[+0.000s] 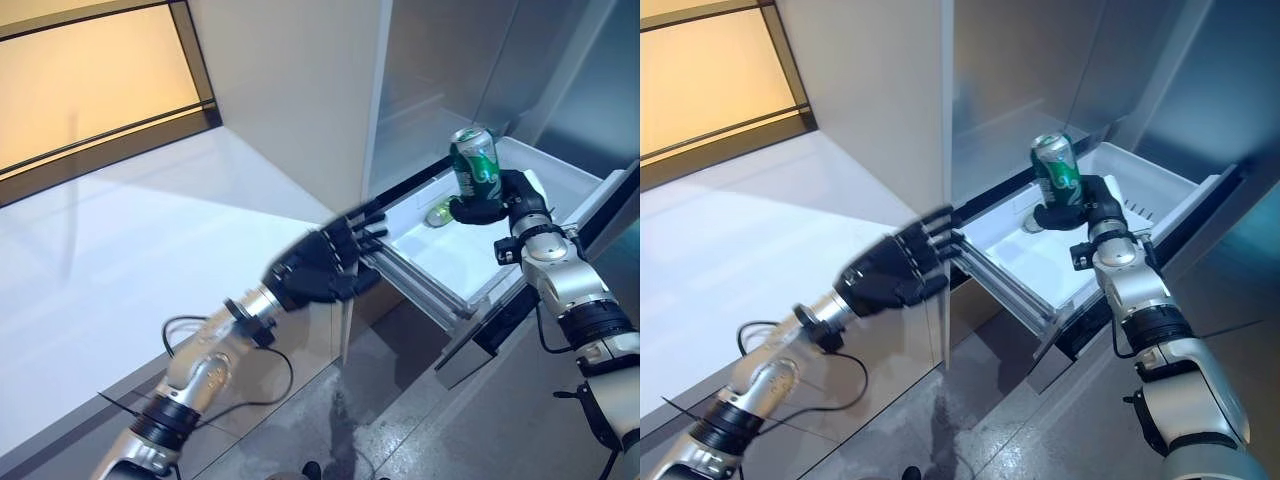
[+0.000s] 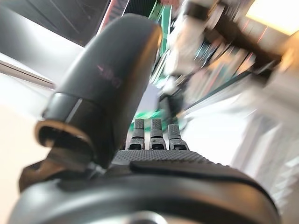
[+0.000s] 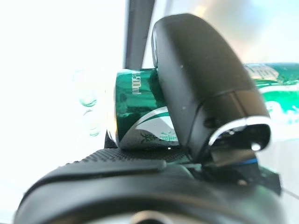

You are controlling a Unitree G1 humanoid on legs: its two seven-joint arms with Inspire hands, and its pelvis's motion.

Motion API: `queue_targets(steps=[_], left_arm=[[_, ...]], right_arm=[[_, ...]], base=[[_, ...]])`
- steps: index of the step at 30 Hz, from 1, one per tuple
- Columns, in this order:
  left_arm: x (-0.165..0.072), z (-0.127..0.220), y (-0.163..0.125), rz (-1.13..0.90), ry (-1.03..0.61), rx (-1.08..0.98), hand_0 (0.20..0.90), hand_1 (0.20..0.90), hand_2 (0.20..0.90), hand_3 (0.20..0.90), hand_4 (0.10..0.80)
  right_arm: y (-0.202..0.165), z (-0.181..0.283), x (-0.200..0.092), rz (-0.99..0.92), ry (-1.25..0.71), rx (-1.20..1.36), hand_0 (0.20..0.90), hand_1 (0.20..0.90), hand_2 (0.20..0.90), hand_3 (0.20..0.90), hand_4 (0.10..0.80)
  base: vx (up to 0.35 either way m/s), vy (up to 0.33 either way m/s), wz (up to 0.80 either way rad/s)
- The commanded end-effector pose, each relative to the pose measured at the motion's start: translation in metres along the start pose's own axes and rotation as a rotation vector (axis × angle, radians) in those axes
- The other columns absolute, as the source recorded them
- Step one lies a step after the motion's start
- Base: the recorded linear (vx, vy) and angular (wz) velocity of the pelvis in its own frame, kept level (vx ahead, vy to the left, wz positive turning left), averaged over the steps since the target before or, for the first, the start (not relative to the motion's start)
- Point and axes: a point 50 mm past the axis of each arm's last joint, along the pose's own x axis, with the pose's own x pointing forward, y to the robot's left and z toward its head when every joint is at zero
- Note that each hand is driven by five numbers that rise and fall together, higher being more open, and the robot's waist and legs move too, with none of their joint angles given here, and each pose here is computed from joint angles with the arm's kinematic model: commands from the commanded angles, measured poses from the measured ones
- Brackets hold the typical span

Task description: Put drinks into fridge and close the fridge

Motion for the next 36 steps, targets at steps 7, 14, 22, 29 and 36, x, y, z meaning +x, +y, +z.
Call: queue_targets(steps=[7,14,22,29,36], left_arm=[[-0.009,-0.082,-0.05,-0.238,0.23,-0.363,0.9,0.9,0.9,0.9,0.8],[-0.033,-0.122,-0.025,-0.009,0.405,-0.179,0.9,0.9,0.9,0.9,0.8],[-0.08,-0.145,0.032,0.359,0.583,0.151,0.9,0.9,0.9,0.9,0.8],[-0.128,-0.139,0.075,0.671,0.743,0.423,0.9,0.9,0.9,0.9,0.8],[-0.158,-0.127,0.096,0.92,0.757,0.379,0.9,0.9,0.9,0.9,0.8]], right_arm=[[-0.091,0.069,0.012,-0.289,-0.166,-0.063,0.3,0.3,0.3,0.2,0.1],[-0.097,0.036,0.011,-0.271,-0.012,-0.126,0.3,0.3,0.3,0.2,0.1],[-0.1,0.039,0.011,-0.207,0.04,-0.222,0.3,0.3,0.3,0.2,0.1],[-0.099,0.04,0.011,-0.153,0.083,-0.312,0.3,0.3,0.3,0.2,0.1],[-0.103,0.042,0.011,-0.118,0.137,-0.352,0.3,0.3,0.3,0.2,0.1]], base=[[0.011,0.005,0.23],[-0.007,-0.014,0.11],[-0.143,-0.037,0.03],[-0.042,-0.008,0.0],[-0.058,-0.011,0.0]])
